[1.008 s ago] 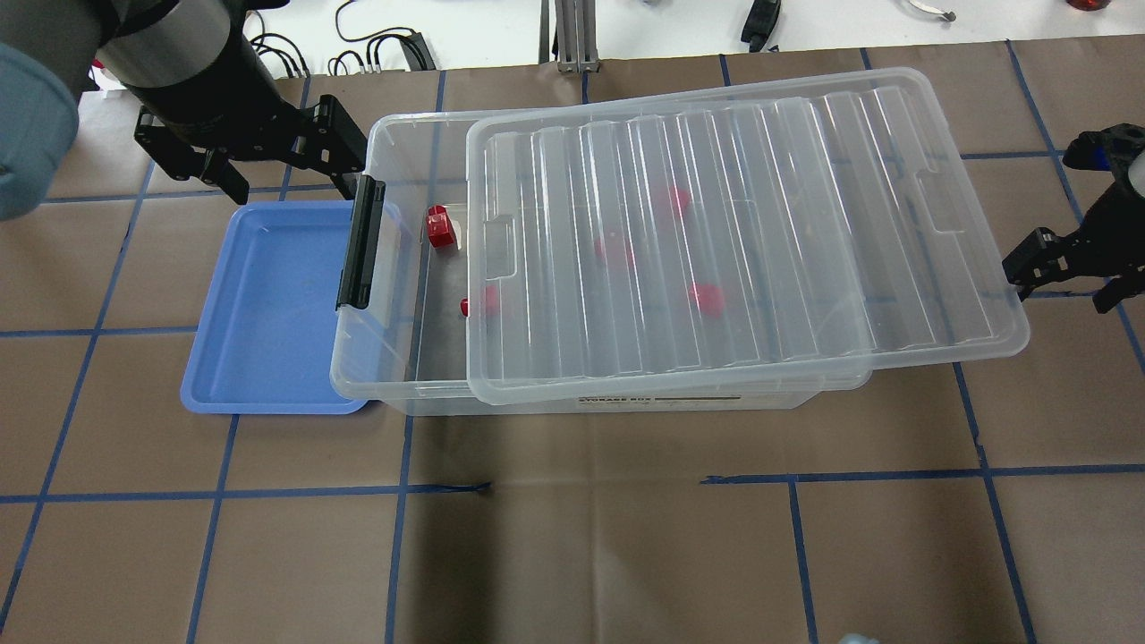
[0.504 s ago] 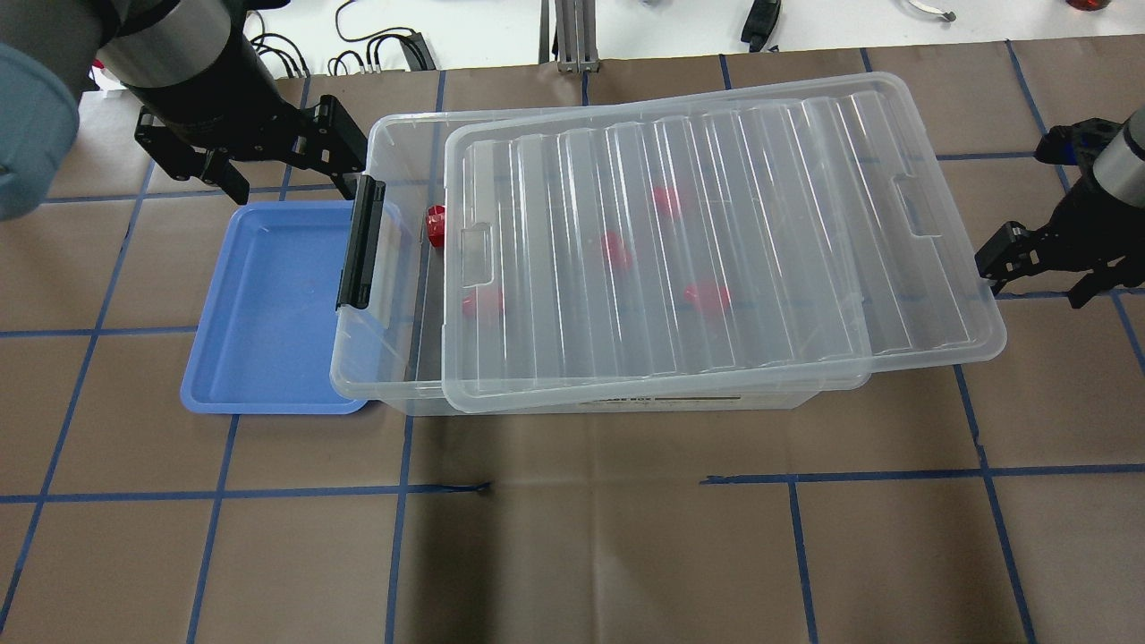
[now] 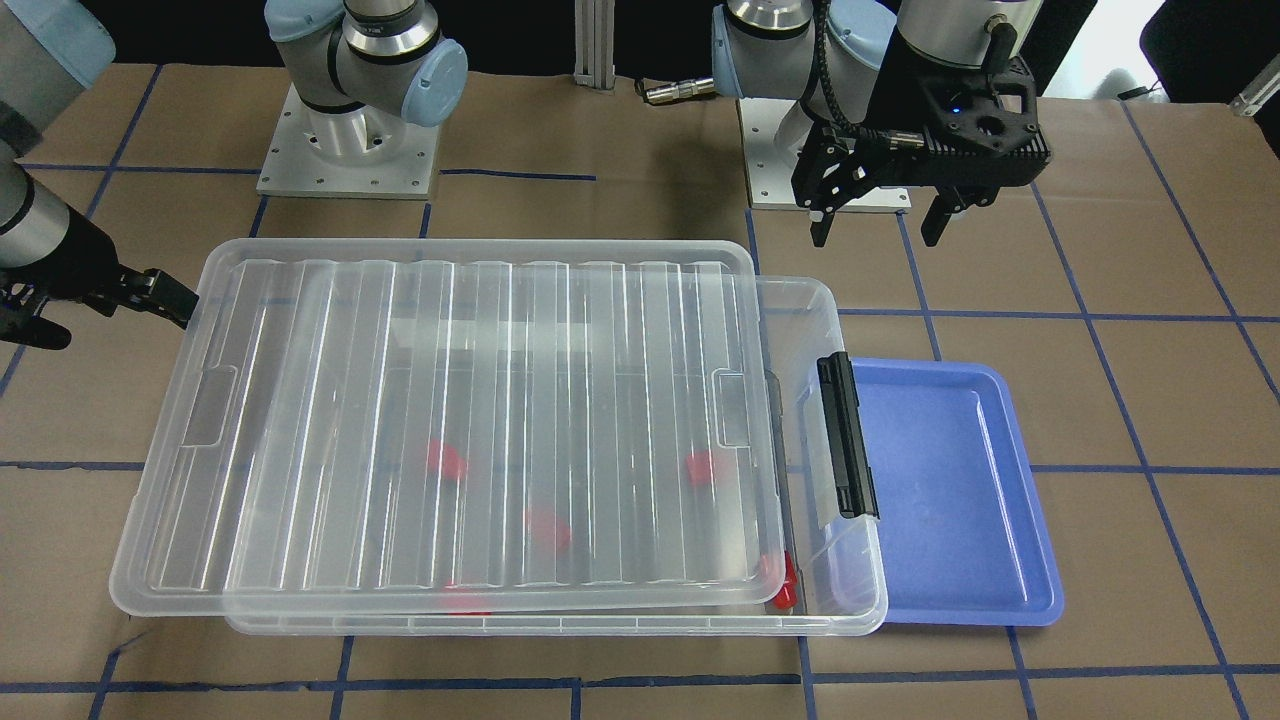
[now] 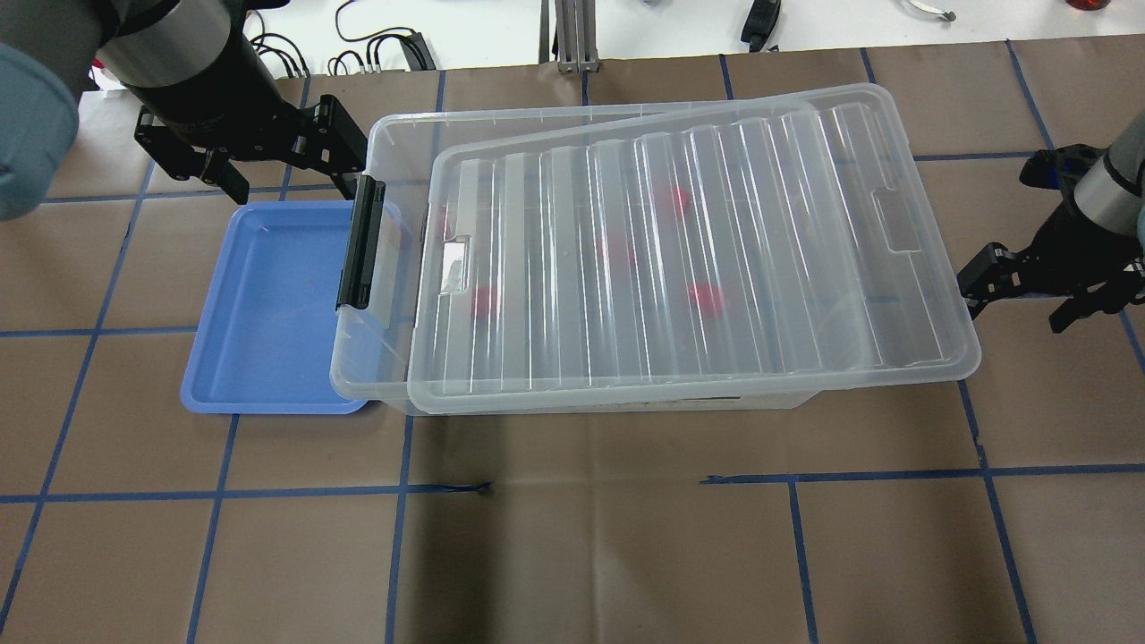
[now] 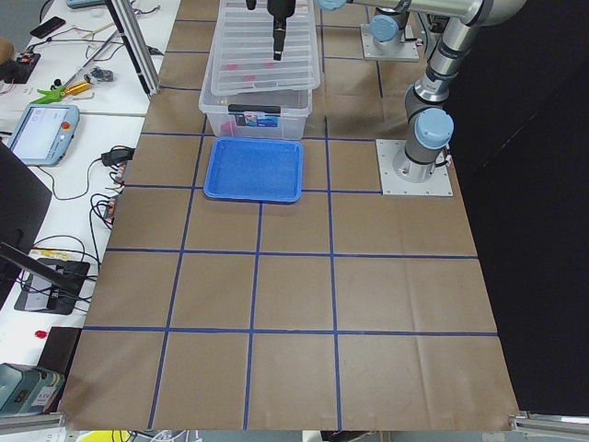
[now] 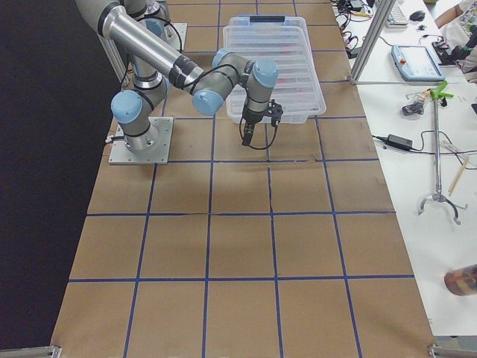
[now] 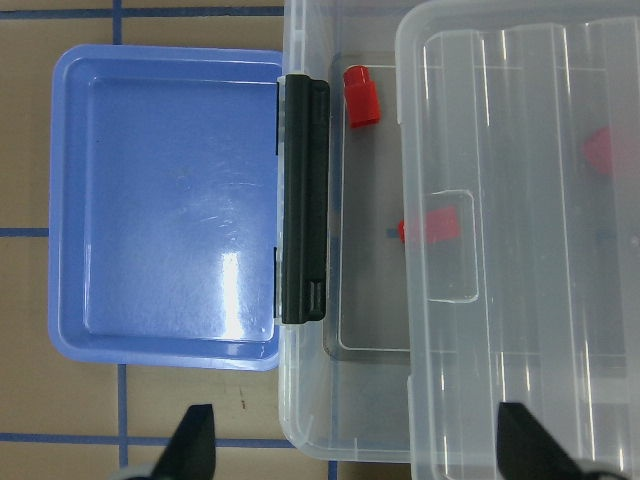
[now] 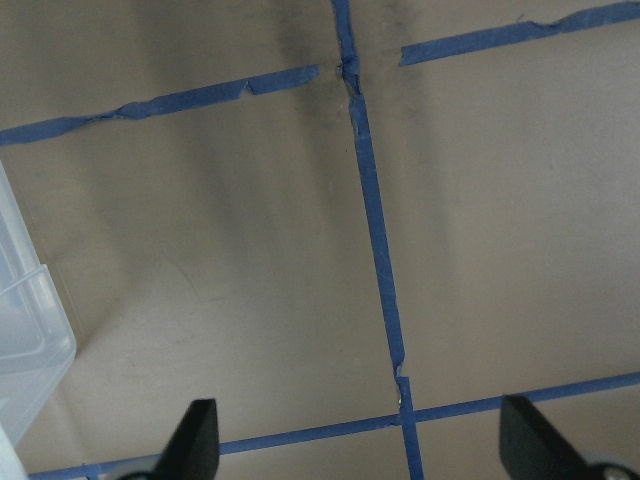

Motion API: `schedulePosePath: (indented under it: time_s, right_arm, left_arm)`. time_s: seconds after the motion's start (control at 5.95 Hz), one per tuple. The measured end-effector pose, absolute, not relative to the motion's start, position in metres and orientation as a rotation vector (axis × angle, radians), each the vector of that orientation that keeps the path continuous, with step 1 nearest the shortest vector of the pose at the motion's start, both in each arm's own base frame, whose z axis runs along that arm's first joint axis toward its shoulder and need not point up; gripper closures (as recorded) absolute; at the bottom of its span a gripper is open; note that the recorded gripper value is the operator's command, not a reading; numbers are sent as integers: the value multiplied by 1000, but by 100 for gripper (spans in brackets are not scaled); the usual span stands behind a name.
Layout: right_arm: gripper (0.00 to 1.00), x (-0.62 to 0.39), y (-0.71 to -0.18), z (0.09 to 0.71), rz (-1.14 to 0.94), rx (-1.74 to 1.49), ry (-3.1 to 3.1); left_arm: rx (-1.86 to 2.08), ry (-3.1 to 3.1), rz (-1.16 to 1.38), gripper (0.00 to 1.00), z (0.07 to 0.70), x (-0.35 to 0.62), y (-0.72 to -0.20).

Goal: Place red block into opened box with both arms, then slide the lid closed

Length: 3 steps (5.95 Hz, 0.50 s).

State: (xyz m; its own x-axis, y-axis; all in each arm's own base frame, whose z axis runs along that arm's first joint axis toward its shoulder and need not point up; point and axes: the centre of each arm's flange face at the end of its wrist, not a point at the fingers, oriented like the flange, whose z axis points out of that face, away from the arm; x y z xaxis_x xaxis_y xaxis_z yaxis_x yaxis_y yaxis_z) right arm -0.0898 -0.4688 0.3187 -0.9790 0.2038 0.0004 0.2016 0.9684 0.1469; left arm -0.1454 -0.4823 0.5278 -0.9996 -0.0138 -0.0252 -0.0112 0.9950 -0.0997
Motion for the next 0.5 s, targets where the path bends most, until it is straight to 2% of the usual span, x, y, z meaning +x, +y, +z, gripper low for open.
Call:
schedulePosePath:
  time_s: [0.5]
  right_arm:
    - [0,-82,-463,320,214,376,3079]
  left_arm:
    - [-20,3112,-156,2,528,-145,-482]
